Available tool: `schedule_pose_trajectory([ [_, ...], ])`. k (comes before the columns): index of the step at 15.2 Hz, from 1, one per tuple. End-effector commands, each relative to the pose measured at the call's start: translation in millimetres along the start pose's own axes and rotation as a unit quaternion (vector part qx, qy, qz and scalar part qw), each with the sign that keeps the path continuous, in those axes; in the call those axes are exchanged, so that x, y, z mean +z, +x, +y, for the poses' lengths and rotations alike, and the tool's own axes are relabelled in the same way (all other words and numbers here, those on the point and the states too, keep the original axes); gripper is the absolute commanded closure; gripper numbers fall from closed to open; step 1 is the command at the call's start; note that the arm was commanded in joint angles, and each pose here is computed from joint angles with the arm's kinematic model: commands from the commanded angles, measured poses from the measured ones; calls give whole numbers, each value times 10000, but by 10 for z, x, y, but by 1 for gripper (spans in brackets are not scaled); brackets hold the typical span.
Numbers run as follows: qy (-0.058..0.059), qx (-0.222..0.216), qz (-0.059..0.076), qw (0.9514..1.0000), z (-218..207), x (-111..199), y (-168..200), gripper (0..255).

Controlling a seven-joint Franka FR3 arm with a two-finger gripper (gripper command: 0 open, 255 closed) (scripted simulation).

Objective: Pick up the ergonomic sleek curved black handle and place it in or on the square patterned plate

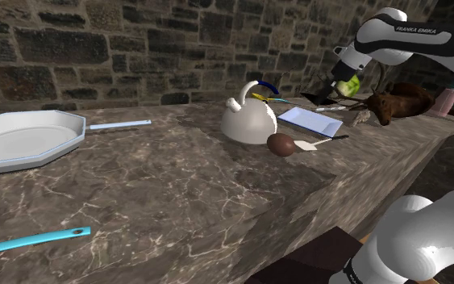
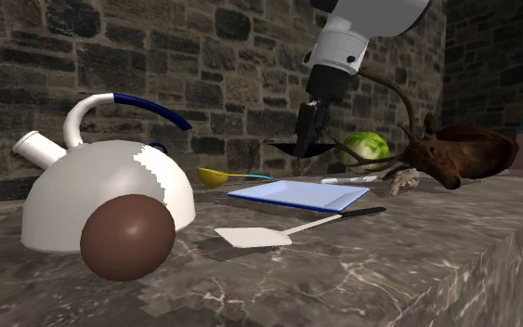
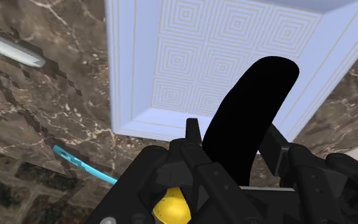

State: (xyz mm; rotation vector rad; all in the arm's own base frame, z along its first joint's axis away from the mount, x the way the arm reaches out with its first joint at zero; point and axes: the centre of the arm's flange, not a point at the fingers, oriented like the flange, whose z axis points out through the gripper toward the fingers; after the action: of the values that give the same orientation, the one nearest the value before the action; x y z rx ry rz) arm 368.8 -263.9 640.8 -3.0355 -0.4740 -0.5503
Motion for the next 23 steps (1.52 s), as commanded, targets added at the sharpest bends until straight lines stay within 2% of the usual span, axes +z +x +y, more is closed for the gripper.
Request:
schedule_pose_trajectory([
  [1,-2,-4,-4,10000,-38,75,-62,255],
  [12,-2,-4,-4,10000,-57,623,-264,255],
  [19,-2,-4,-4,10000,-57,623,-264,255],
  [20,-2,-4,-4,10000,-58,623,-265,0],
  [23,-2,-4,-4,10000,-58,623,-265,0],
])
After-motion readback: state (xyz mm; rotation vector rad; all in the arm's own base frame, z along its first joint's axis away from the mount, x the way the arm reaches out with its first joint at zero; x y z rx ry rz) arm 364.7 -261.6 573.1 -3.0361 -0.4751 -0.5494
